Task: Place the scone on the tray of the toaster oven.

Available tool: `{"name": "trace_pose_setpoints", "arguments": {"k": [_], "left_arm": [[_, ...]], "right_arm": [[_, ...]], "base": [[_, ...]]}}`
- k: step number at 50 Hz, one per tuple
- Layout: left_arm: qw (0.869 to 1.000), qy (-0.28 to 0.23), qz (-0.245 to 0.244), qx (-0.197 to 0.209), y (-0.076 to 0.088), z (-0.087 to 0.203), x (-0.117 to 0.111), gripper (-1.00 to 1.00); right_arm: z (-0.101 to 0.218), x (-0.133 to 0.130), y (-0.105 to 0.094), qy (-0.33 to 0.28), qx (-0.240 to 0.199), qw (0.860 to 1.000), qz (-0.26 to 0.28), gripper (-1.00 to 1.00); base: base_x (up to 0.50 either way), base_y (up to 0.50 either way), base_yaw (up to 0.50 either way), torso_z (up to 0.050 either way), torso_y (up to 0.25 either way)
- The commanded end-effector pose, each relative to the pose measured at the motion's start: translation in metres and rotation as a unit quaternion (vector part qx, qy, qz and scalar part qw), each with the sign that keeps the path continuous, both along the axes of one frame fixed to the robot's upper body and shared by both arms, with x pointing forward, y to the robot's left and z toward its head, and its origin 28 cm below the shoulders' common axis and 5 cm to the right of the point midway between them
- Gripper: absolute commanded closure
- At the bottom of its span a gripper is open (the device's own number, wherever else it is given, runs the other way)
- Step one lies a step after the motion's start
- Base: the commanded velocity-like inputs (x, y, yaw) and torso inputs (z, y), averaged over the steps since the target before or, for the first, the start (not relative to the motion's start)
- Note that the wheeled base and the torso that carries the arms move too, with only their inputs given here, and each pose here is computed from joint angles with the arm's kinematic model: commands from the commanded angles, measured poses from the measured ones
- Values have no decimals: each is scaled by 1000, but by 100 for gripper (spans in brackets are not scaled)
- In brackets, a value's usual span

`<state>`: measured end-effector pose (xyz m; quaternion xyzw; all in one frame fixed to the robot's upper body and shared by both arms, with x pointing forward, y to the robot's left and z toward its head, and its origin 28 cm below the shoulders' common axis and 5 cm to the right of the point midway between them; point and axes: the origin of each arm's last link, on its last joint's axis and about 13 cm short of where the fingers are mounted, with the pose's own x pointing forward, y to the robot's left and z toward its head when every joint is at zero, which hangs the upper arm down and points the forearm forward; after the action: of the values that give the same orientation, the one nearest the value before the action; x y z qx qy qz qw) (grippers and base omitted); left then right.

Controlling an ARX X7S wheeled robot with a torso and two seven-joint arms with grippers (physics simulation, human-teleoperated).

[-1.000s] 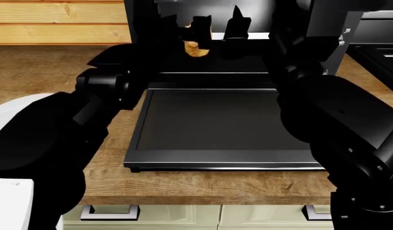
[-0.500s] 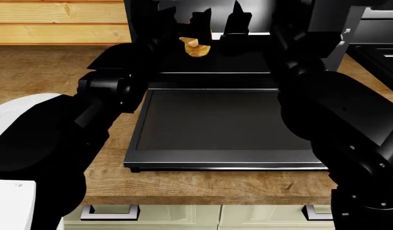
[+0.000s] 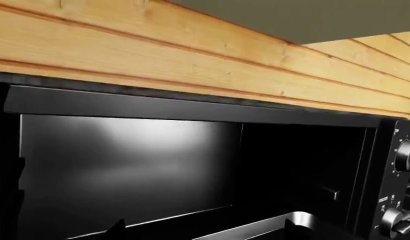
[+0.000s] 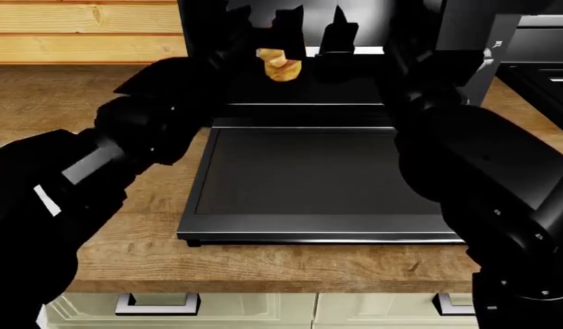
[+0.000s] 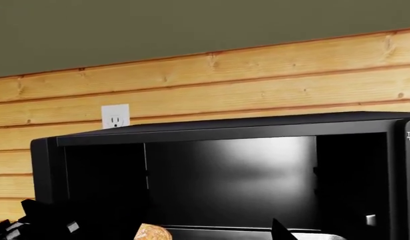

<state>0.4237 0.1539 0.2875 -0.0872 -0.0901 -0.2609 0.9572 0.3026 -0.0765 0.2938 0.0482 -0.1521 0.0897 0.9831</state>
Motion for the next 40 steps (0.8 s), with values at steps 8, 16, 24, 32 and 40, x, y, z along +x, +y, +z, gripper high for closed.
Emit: {"name": "trace_pose_setpoints", "arguments": {"k": [8,16,24,32,40], "left_arm": [[1000,5,-2,3,3,25,-59,-100],[999,23,12,23,11,25,-83,-100],[999,8,20,30,18,41,-115,-100],[998,-26,52,28,31,56,-159,-100],[993,-61,92,28,46,72,-195,-100]], "right_arm": [[-3,2,-1,4,2,1000,2,-100],[2,3,-4,-4,1,1000,-6,-100],[11,1,-3,-18,-3,1000,-7,-100],[4,-11,-9,24,-21,999,6,-100],[-18,-37,-18,139,-26,990,30,-100]], "base": [[0,0,0,0,0],[0,0,0,0,0],[0,0,0,0,0],[0,0,0,0,0],[0,0,0,0,0]]}}
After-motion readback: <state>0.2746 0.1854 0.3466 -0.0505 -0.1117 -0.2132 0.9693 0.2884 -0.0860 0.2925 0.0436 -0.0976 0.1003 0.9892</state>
